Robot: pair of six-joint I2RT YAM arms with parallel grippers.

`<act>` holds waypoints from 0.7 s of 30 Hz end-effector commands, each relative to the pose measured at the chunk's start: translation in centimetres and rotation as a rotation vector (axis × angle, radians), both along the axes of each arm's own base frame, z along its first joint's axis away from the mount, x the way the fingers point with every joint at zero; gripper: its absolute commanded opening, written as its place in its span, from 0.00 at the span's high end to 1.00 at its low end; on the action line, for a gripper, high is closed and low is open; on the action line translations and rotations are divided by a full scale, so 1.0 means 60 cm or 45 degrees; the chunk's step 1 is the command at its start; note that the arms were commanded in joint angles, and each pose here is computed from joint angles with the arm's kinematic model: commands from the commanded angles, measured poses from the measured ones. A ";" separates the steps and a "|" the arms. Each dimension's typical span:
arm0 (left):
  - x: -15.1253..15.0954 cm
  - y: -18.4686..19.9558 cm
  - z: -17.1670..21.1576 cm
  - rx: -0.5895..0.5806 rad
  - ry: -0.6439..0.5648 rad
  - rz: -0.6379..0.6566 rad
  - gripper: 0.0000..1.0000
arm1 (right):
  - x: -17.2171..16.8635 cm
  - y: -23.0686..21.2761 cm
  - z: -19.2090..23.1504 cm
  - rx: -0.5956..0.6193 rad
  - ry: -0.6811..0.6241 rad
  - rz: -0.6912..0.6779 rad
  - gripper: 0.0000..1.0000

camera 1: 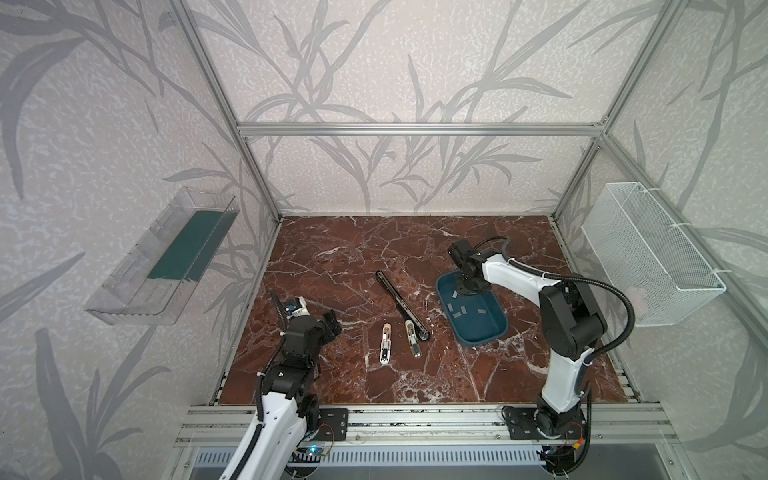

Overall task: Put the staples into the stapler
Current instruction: 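Move the right gripper over the teal tray and lower it toward the staples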

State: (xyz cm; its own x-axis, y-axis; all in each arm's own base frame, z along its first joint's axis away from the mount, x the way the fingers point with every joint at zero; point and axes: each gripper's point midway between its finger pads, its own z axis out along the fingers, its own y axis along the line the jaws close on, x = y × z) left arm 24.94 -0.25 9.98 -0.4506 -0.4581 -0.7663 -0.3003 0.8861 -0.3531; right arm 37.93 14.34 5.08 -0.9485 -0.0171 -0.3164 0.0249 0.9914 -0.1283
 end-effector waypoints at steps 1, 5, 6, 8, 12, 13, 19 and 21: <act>0.003 0.007 0.006 -0.003 -0.023 0.038 0.17 | -0.004 -0.003 -0.023 0.032 0.050 -0.019 0.57; 0.002 0.007 0.007 -0.003 -0.029 0.040 0.16 | -0.001 -0.002 -0.030 0.060 0.064 -0.029 0.57; 0.002 0.008 0.007 -0.003 -0.030 0.040 0.17 | -0.001 -0.003 -0.033 0.062 0.067 -0.032 0.57; 0.002 0.007 0.008 -0.006 -0.032 0.037 0.17 | -0.002 -0.004 -0.040 0.075 0.084 -0.041 0.58; 0.001 0.007 0.009 -0.008 -0.041 0.039 0.17 | -0.002 0.000 -0.053 0.100 0.106 -0.048 0.59; 0.002 0.007 0.010 -0.009 -0.044 0.039 0.17 | -0.001 0.001 -0.055 0.107 0.107 -0.050 0.60; 0.001 0.007 0.009 -0.010 -0.043 0.038 0.17 | -0.001 0.003 -0.070 0.142 0.137 -0.066 0.66; 0.001 0.006 0.009 -0.009 -0.042 0.036 0.17 | -0.001 0.004 -0.071 0.146 0.141 -0.066 0.67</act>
State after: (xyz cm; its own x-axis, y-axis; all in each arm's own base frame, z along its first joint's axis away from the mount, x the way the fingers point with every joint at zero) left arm 24.99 -0.20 10.43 -0.4342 -0.4600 -0.7745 -0.2959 0.8849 -0.3597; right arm 38.35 14.65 1.94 -0.9681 0.0472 -0.2460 0.0555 0.9981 -0.0270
